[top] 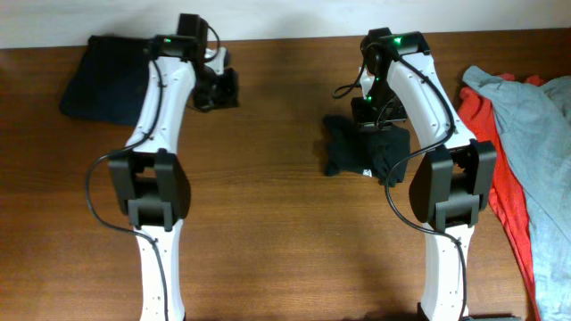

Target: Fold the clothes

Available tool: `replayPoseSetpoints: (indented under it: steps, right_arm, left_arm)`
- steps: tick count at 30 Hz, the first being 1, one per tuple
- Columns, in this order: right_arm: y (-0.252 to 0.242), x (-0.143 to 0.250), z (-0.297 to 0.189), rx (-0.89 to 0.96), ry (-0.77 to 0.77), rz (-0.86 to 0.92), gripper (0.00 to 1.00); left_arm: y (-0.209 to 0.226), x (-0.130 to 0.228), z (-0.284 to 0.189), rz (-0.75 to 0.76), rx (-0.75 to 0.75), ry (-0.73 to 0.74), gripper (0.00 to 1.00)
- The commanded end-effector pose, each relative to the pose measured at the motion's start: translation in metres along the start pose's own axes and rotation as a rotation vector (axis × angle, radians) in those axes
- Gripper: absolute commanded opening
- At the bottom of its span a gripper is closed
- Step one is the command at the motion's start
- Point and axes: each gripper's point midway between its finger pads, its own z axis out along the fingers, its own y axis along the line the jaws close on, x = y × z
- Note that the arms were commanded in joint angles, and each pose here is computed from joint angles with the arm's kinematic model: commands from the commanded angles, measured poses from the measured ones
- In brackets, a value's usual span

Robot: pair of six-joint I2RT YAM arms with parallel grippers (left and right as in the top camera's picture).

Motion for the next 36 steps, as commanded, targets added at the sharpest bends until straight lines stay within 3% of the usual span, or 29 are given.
replayPoseSetpoints:
  steps: [1,6,9,12,16,21,29,36]
  right_arm:
    - [0.002,-0.003,-0.013,-0.010,-0.038,0.010,0.04]
    - [0.002,-0.003,-0.013,-0.010,-0.040,0.010,0.04]
    - [0.003,-0.003,-0.013,-0.013,-0.039,0.010,0.04]
    - [0.003,-0.002,-0.013,-0.013,-0.036,0.010,0.04]
    - [0.003,-0.002,-0.013,-0.013,-0.036,0.010,0.04]
    - [0.003,-0.002,-0.013,-0.013,-0.035,0.009,0.04]
    - [0.003,-0.002,-0.013,-0.012,-0.036,0.009,0.04]
    - [0.003,-0.002,-0.013,-0.013,-0.036,0.009,0.04]
  left_arm:
    - [-0.054,0.026,0.035,0.088,0.204,0.116,0.00]
    - [-0.092,0.047,0.069,0.149,0.271,0.179,0.00]
    - [-0.131,0.067,0.101,0.203,0.406,0.237,0.00]
    - [-0.142,0.081,0.121,0.213,0.418,0.276,0.00]
    - [-0.153,0.090,0.125,0.227,0.445,0.296,0.00]
    - [-0.185,0.091,0.098,0.222,0.703,0.326,0.00]
    - [-0.191,0.095,0.097,0.229,0.718,0.337,0.00]
    - [-0.186,0.103,0.122,0.275,0.556,0.315,0.00]
